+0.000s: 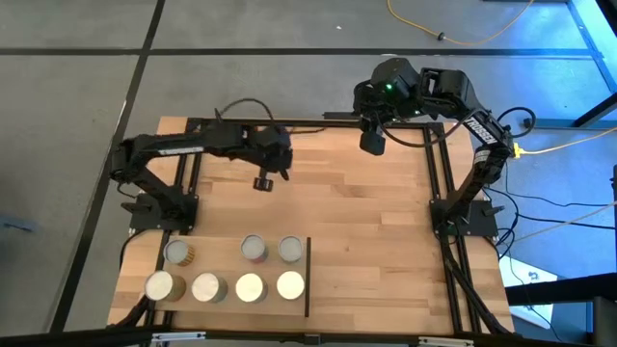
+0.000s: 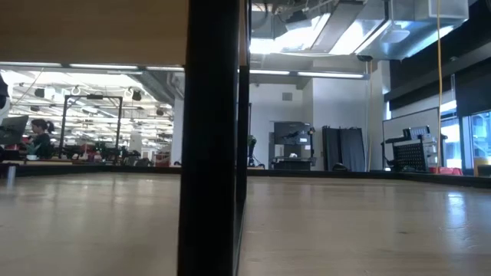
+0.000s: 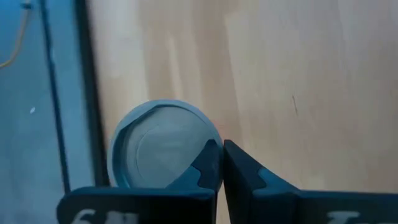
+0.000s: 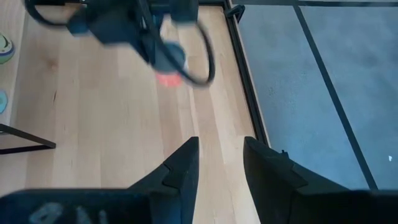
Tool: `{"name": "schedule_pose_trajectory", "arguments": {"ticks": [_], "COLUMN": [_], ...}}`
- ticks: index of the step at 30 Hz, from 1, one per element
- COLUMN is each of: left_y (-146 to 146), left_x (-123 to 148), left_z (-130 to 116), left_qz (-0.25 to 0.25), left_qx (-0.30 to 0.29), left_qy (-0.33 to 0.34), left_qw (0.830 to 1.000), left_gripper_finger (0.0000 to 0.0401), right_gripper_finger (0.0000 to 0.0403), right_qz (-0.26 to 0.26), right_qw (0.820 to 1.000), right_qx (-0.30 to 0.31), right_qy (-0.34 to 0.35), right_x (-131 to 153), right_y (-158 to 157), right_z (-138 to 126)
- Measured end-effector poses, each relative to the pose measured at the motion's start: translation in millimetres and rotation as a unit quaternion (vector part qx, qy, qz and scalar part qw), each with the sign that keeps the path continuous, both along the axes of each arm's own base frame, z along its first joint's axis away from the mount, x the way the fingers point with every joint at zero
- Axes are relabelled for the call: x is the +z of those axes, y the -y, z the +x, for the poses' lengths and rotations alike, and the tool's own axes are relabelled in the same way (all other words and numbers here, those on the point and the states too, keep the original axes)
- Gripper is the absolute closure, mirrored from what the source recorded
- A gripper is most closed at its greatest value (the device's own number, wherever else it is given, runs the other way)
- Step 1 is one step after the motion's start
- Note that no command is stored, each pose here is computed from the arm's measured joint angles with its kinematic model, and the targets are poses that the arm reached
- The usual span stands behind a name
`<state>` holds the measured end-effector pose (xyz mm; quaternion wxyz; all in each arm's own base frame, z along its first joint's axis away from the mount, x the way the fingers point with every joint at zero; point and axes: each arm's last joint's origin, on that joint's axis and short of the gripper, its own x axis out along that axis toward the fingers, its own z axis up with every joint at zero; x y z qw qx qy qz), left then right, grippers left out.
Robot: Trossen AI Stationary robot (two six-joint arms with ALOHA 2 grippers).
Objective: Pick and place cans onto a shelf
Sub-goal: Put the orange can on the shelf
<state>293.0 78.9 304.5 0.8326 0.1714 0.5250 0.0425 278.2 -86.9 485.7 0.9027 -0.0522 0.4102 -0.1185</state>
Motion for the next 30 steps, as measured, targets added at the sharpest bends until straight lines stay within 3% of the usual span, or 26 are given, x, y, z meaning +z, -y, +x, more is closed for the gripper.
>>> {"name": "schedule_pose_trajectory", "arguments": {"ticks": [5, 9, 13, 20, 30], "left_y": [14, 30, 52, 91, 137], "left_x": [60, 84, 95, 106, 106], "left_z": [-24, -53, -80, -111, -150], "left_qz": [-0.018, -0.035, -0.055, -0.112, -0.201], "left_qx": [0.063, 0.147, 0.194, 0.22, 0.254], "left_qy": [0.052, 0.062, 0.068, 0.101, 0.072], "left_qw": [0.997, 0.987, 0.977, 0.964, 0.943], "left_gripper_finger": [0.04, 0.04, 0.04, 0.0401, 0.0401], "right_gripper_finger": [0.0276, 0.0276, 0.0276, 0.0276, 0.0277], "right_qz": [0.0, 0.004, 0.008, 0.009, 0.012], "right_qw": [1.0, 1.0, 1.0, 1.0, 1.0], "right_qx": [0.001, 0.0, 0.001, 0.001, 0.003], "right_qy": [-0.003, -0.016, -0.028, -0.028, -0.027], "right_x": [0, -2, -4, -4, -4], "right_y": [0, -1, -1, -1, -2], "right_z": [0, -2, -4, -4, -4]}}
